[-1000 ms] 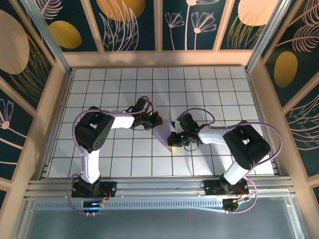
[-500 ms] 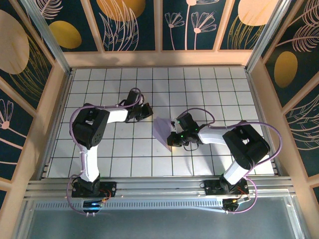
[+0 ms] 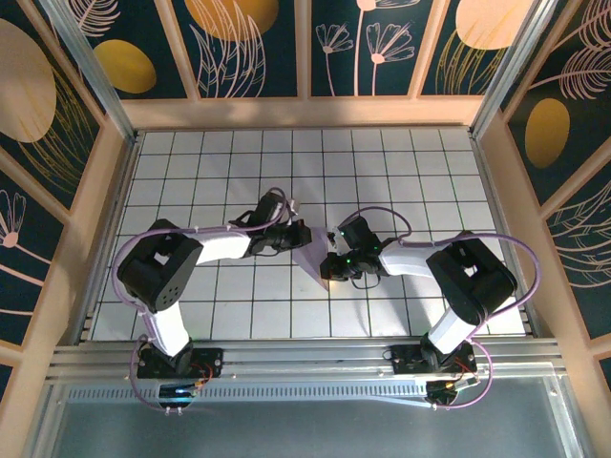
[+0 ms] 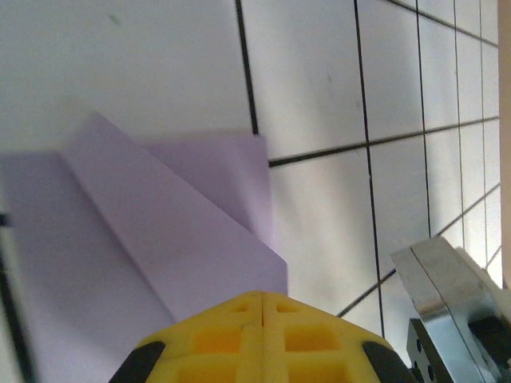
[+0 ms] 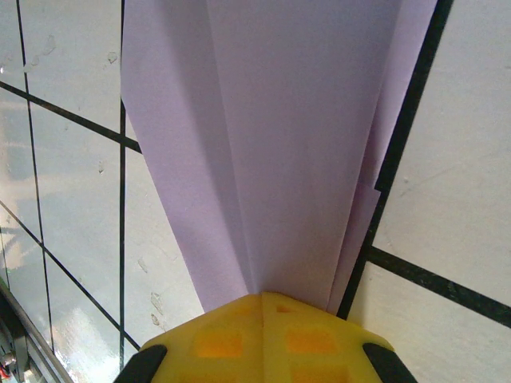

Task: Fold a paper plane with a square sheet of paper (fold left side to right side)
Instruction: Fourth fold the wing at the center of the table.

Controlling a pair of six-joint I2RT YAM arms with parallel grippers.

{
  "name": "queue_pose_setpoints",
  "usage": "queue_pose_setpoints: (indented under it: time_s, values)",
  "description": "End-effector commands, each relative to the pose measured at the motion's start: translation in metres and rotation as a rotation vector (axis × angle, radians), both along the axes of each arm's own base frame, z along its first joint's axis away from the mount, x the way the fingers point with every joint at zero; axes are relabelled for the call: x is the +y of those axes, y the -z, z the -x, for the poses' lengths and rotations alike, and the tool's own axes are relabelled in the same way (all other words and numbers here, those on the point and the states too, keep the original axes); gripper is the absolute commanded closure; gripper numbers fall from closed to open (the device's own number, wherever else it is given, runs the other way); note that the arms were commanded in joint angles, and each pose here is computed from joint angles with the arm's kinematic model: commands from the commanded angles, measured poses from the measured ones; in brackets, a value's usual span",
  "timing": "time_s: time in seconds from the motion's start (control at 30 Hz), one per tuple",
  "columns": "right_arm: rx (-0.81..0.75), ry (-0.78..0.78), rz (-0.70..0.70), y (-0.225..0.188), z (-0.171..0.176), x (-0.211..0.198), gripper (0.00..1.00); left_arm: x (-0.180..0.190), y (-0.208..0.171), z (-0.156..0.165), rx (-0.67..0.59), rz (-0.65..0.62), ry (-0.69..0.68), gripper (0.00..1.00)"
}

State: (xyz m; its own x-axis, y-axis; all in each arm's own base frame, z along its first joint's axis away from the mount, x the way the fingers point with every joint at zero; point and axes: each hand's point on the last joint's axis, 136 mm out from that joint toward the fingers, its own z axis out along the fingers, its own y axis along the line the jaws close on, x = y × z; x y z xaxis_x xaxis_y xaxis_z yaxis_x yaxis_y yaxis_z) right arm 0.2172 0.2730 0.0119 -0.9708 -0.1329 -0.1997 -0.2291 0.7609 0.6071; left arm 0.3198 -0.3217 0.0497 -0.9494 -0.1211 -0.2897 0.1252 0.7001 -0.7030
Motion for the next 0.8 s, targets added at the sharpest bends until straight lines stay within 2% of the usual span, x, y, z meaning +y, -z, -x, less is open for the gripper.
queue_pose_setpoints:
  time_s: [0.0,0.27,0.43,0.63,0.77]
  values:
    - [0.175,0.006,0.274,0.057,0.046,-0.054,1.00,-0.012,0.007,-0.004,0.023,0.037,0.014,0.99]
    - [0.163,0.004,0.234,0.051,0.041,-0.046,1.00,-0.005,0.032,-0.011,0.060,-0.064,-0.014,0.99]
    - [0.120,-0.019,0.097,0.024,0.029,-0.019,1.00,0.004,0.052,-0.003,0.112,-0.100,-0.046,1.00]
    - [0.039,-0.031,-0.135,-0.032,0.006,0.016,1.00,0.013,0.061,-0.002,0.136,-0.144,-0.080,1.00]
    - [-0.004,-0.035,-0.173,-0.043,-0.006,0.022,1.00,0.013,0.062,-0.001,0.142,-0.142,-0.079,1.00]
